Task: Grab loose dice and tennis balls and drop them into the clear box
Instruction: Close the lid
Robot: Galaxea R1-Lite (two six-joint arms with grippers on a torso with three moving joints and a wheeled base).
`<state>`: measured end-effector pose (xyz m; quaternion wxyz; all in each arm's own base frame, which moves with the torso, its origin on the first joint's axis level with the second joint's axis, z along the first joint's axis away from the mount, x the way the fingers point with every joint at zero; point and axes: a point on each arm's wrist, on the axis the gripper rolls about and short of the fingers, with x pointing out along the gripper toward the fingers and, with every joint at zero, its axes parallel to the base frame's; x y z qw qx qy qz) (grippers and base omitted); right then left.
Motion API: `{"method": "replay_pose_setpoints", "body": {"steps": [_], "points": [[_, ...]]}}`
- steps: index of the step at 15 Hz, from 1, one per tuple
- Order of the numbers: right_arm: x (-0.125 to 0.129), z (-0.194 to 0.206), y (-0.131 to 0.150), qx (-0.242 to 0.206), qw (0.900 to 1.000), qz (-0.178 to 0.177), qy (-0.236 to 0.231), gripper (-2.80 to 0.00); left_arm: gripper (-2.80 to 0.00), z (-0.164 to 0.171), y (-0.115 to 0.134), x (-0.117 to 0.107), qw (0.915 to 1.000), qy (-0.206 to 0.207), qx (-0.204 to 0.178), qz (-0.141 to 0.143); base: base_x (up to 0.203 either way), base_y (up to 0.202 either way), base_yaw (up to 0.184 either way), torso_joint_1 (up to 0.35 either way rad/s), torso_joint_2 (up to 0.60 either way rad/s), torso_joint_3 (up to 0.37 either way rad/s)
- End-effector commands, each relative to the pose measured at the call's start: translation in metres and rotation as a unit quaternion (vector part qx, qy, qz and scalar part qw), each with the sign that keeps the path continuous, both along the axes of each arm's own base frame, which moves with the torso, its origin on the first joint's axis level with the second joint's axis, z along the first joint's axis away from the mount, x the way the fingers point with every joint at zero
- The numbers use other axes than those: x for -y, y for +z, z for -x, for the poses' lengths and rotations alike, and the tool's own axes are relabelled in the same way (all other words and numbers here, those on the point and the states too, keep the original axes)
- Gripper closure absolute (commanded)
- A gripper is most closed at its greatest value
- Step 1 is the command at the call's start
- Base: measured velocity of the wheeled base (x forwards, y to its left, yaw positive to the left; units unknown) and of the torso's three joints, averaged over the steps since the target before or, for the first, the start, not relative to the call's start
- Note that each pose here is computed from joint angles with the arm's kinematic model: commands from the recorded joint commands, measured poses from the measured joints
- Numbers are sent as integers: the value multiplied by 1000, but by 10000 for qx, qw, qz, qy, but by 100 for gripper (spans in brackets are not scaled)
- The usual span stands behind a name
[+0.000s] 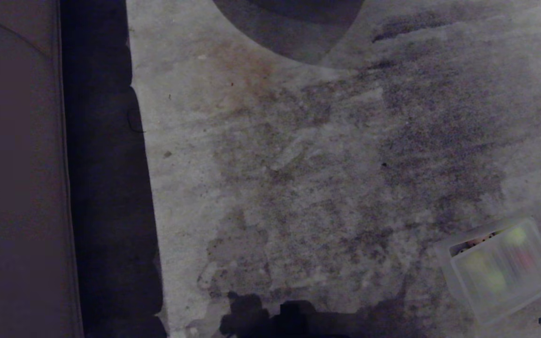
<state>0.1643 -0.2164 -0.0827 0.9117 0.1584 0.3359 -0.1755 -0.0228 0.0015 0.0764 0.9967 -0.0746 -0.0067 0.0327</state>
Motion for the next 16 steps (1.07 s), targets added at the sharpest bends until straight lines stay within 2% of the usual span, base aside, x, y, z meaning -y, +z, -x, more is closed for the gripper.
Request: {"method": "replay_pose_setpoints", "body": {"steps": [1, 4, 5, 9, 12, 16], "points": [[-1, -3, -23, -53, 9999, -151, 27, 0, 0, 0, 0, 0, 10000, -1, 4, 6, 0, 0, 0, 0, 0, 0], [8, -17, -64, 183, 9998, -73, -67, 0, 0, 0, 0, 0, 10000, 0, 3, -1, 0, 0, 0, 0, 0, 0], [11, -24, -68, 320, 9993, -126, -157, 0, 0, 0, 0, 0, 10000, -1, 2, -2, 0, 0, 0, 0, 0, 0], [-3, -50, -66, 453, 9980, -440, 19, 0, 0, 0, 0, 0, 10000, -1, -4, -1, 0, 0, 0, 0, 0, 0], [-6, -67, -53, 734, 9945, -739, -113, 0, 0, 0, 0, 0, 10000, 7, 4, 6, 0, 0, 0, 0, 0, 0], [-4, -69, -44, 801, 9944, -686, -106, 0, 0, 0, 0, 0, 10000, 4, 3, 1, 0, 0, 0, 0, 0, 0]]}}
